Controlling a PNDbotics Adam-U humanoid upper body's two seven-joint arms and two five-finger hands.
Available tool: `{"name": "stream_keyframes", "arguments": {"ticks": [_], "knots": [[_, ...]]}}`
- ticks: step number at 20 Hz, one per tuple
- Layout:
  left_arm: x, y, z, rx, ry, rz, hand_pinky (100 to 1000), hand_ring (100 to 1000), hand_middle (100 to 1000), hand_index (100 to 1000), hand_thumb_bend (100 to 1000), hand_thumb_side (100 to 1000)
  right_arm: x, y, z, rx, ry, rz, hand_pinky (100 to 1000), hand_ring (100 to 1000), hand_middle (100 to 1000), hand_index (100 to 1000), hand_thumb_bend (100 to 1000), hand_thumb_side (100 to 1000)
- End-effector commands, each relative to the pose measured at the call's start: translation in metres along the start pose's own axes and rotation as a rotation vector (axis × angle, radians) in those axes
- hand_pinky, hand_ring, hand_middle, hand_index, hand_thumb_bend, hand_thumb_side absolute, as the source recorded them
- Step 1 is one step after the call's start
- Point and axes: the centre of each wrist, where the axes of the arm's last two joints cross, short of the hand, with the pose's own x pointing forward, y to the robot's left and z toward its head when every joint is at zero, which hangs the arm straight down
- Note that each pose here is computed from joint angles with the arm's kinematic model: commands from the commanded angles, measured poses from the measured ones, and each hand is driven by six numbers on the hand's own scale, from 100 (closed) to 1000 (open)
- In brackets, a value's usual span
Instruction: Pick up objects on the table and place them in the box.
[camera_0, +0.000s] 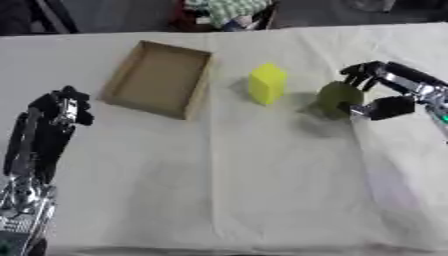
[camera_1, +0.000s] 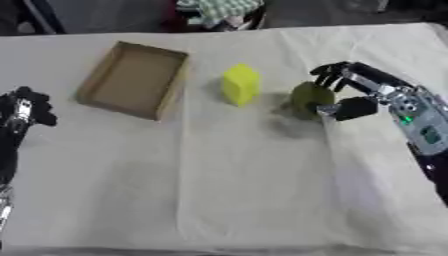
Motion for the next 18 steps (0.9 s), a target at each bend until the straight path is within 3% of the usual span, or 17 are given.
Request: {"name": "stream_keyframes", "arguments": {"ticks": [1, 4, 7, 14, 18], "knots": [[0.006, 0.002, -0.004, -0.006, -0.027, -0.007, 527, 486, 485, 601, 100, 680, -0.006, -0.007, 0.0, 0.007, 0.036, 0.036, 680, 764, 738, 896, 339, 447], [0.007, 0.002, -0.004, -0.007, -0.028, -0.006, 527, 486, 485, 601, 100, 680, -0.011, -0.004, 0.0, 0.017, 0.054, 0.053, 679, 762, 714, 880, 325, 423], [0.007, 0.002, -0.004, -0.008, -0.028, -0.006, 527, 486, 485, 601, 100, 680, -0.013, -0.003, 0.0, 0.008, 0.058, 0.071, 669, 746, 655, 806, 283, 360], [0.006, 0.002, -0.004, -0.009, -0.027, -0.006, 526, 487, 486, 601, 100, 680, -0.01, -0.009, -0.001, -0.1, 0.038, 0.12, 598, 618, 381, 486, 100, 146], [0.007, 0.002, -0.004, -0.009, -0.029, -0.005, 526, 487, 486, 600, 100, 680, -0.001, -0.018, -0.004, -0.189, -0.01, 0.153, 565, 572, 286, 386, 100, 101]]}}
